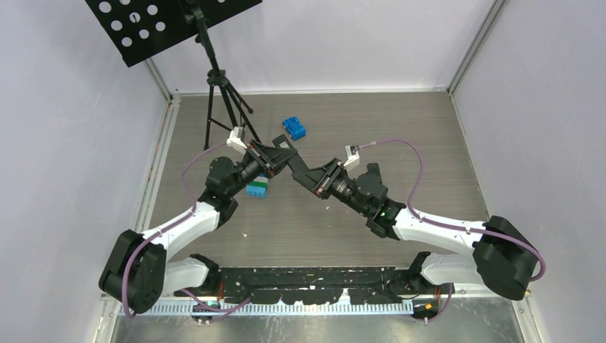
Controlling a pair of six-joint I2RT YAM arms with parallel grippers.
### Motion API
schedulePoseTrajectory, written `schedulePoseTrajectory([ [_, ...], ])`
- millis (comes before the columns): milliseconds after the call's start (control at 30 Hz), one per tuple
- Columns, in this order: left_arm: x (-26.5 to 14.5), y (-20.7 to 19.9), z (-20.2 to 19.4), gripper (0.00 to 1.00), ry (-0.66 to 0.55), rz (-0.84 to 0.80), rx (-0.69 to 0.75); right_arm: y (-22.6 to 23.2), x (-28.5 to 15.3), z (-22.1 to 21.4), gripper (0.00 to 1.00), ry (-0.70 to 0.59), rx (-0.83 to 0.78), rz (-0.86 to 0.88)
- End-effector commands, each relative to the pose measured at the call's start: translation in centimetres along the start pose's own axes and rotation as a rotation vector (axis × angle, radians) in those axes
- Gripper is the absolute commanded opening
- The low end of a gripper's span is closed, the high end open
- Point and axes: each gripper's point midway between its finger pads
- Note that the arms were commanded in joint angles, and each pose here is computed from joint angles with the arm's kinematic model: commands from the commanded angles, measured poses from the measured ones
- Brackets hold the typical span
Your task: Load the batteries into the remote control
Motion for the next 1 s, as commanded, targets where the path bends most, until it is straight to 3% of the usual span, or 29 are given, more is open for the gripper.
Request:
schedulePoseTrajectory([
  [0, -2.3, -4.3, -10.4, 0.0, 0.464, -0.151, 0.072, -0.5, 2.0, 2.6, 0.21, -0.092, -0.023, -0.015],
  [200, -2.2, -4.2, -10.4, 0.0, 0.464, -0.163, 0.104, -0.8, 1.6, 3.7, 0.23, -0.114, -0.006, -0.004],
  [300, -1.9, -4.2, -10.2, 0.0, 0.456, -0.161, 0.129, -1.0, 1.0, 3.7, 0.28, -0.112, -0.027, -0.007],
  [467, -1.1, -3.5, -9.5, 0.0, 0.432, -0.119, 0.199, -0.1, -1.0, 3.2, 0.55, -0.074, -0.134, 0.035],
  [567, -0.7, -3.0, -9.0, 0.0, 0.424, -0.089, 0.244, 2.3, -2.7, 1.8, 0.72, 0.022, -0.241, 0.142],
  [667, -0.6, -3.3, -9.1, 0.0, 0.449, -0.085, 0.285, 4.7, -4.8, 0.0, 0.81, 0.136, -0.345, 0.26],
  [967, -1.7, -4.6, -10.8, 0.0, 0.576, -0.129, 0.331, 5.9, -7.7, 0.8, 0.85, 0.16, -0.538, 0.234],
])
Point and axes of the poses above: each gripper's point midway between its finger pads, its own x axis out along the fingers, its own y axis along the line the jaws close on, z = x × y, and after that the axes turned 8 degrees about -x, right-handed
